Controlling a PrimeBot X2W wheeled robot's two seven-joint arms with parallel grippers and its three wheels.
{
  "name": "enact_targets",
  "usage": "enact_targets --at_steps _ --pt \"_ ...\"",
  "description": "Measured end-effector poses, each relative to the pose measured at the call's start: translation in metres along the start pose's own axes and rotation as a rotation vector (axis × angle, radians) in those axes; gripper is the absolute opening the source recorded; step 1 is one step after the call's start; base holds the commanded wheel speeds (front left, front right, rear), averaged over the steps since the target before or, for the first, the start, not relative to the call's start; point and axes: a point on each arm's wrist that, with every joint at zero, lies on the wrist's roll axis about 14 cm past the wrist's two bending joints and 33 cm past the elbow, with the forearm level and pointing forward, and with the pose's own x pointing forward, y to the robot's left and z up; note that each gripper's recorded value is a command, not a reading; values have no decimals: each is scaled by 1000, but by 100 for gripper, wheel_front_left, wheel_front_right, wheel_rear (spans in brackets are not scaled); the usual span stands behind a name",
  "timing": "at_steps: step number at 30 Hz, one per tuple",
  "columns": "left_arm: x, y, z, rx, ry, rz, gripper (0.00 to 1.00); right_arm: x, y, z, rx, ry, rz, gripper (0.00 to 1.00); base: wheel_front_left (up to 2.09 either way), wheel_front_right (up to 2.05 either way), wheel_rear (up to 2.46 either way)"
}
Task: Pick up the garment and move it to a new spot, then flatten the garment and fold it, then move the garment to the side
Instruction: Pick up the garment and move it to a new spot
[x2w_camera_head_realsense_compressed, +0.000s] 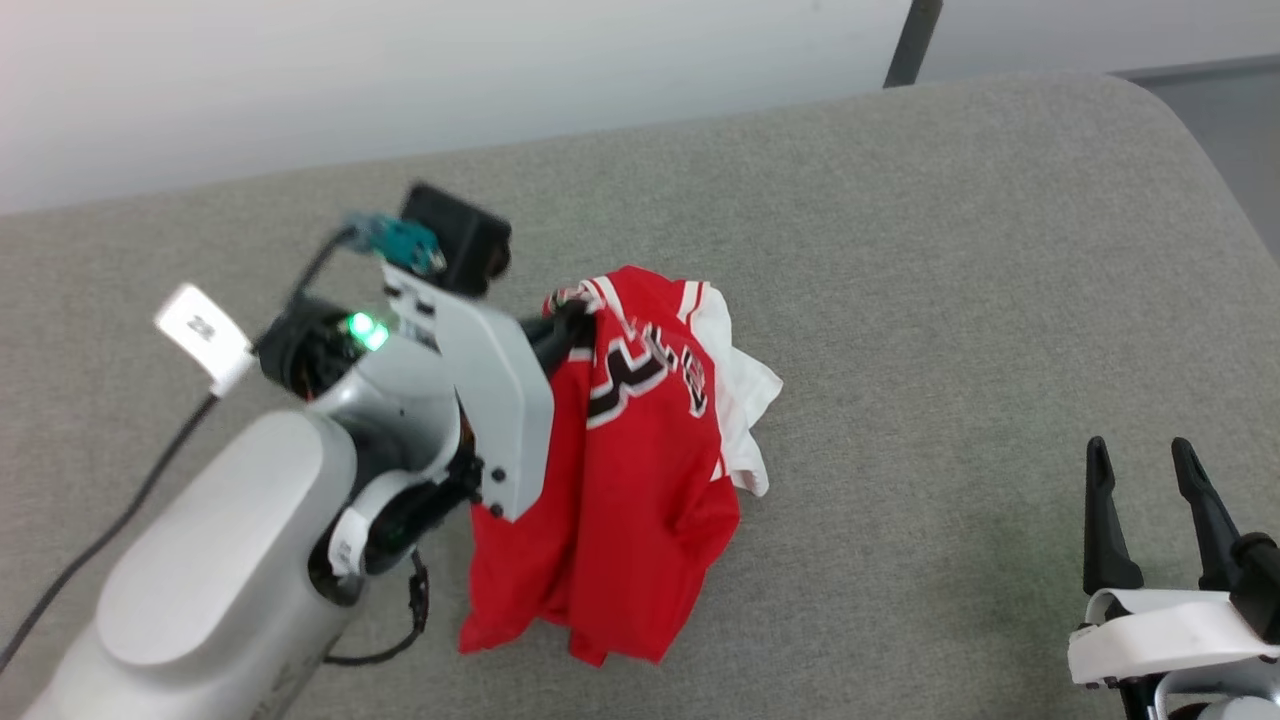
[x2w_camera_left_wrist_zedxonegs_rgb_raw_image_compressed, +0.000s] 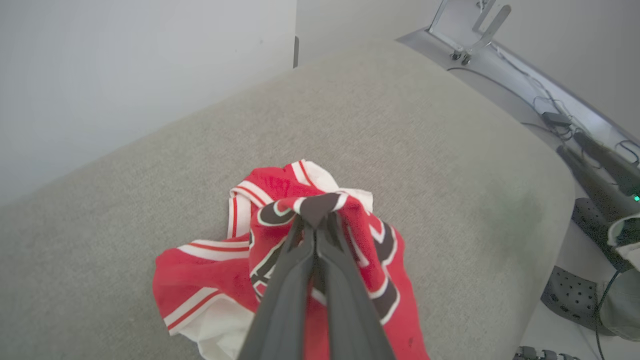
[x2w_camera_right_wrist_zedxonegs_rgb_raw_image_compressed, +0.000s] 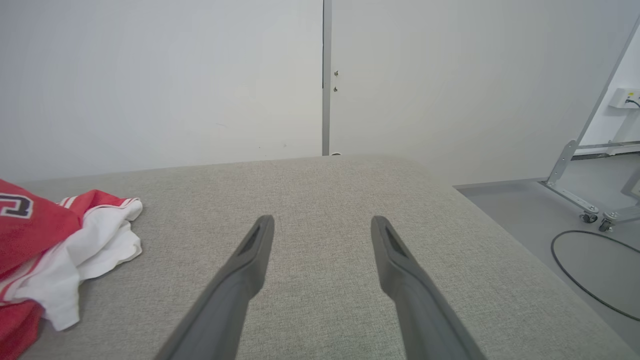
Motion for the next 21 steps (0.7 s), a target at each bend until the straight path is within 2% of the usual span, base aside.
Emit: enact_targets --at_steps 5,10,12,13,15,21 --pt "12 10 -51 -30 149 -1 0 3 3 -4 8 12 7 100 0 0 0" --pt "13 14 -76 -75 231 -3 0 7 13 -5 15 12 33 100 0 0 0" --pt "11 16 -79 -70 249 4 33 8 16 -4 15 10 44 100 0 0 0" --pt "10 17 -79 -77 252 8 45 8 18 -3 17 7 50 100 0 0 0" --pt "7 15 -72 -78 241 4 100 9 22 0 11 -1 64 100 0 0 0" --pt "-11 17 -50 -69 165 34 100 4 31 5 5 -17 94 100 0 0 0"
